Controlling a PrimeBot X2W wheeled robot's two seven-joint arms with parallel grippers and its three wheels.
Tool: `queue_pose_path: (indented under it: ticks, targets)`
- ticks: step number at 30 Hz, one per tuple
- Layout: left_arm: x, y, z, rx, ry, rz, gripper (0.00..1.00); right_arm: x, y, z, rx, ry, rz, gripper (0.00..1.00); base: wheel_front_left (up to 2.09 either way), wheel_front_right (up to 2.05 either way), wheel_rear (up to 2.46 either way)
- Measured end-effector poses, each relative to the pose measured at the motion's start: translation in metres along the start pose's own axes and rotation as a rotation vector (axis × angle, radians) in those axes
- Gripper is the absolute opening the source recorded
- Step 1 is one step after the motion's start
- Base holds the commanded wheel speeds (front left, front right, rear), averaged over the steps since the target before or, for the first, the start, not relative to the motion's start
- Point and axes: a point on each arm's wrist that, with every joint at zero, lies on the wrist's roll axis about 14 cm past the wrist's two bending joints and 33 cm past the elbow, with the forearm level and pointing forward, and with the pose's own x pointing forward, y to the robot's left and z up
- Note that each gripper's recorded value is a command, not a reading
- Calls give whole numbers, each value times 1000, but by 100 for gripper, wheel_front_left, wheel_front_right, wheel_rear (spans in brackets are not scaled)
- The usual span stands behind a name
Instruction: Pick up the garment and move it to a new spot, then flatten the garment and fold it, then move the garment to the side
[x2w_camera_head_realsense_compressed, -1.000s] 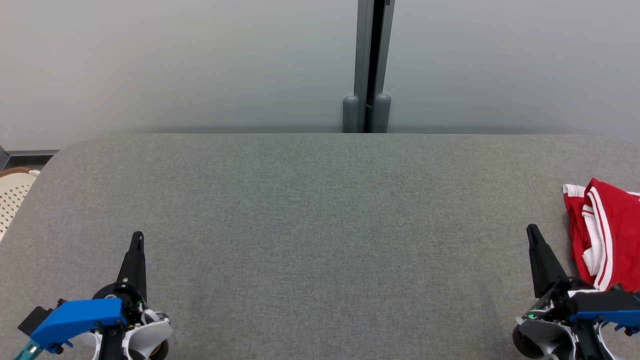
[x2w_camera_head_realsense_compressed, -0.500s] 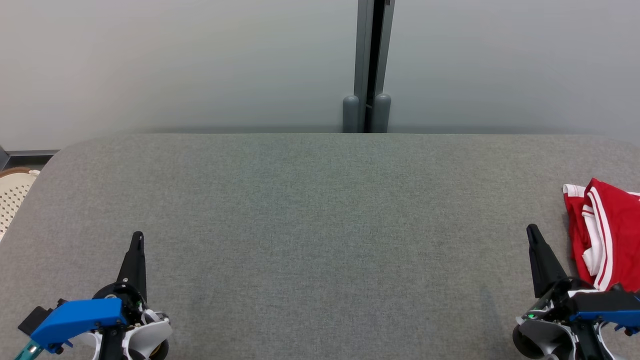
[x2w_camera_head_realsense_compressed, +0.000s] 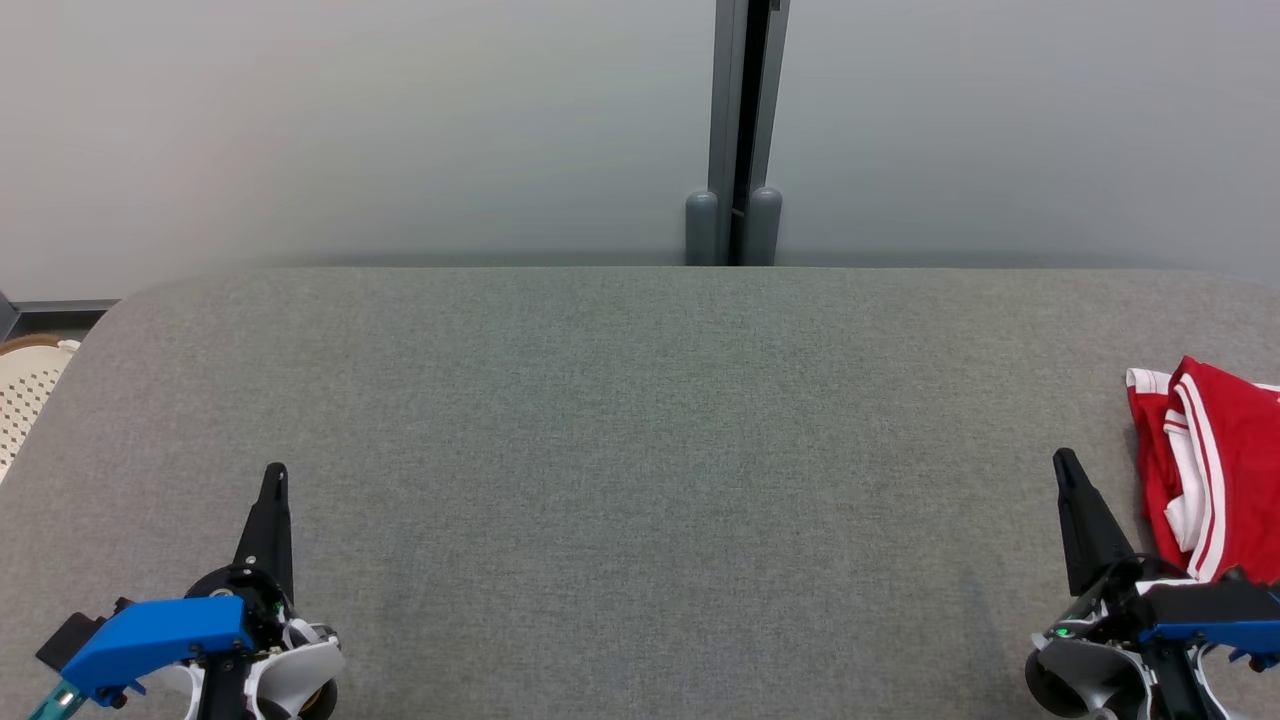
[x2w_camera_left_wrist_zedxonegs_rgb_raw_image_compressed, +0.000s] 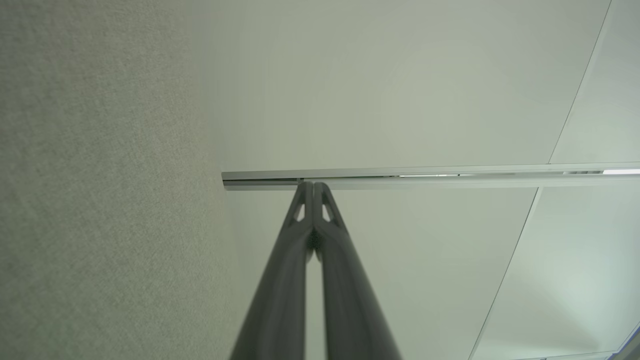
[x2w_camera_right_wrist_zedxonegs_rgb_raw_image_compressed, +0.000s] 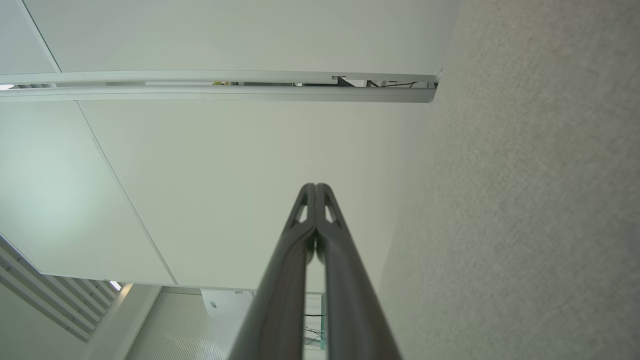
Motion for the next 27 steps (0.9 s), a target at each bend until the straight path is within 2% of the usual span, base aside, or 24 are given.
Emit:
queue_pose_path:
  ticks: [27]
  targets:
    - [0, 0, 0, 0, 0, 0, 0, 0, 0, 0, 0, 0, 0, 0, 0, 0, 0]
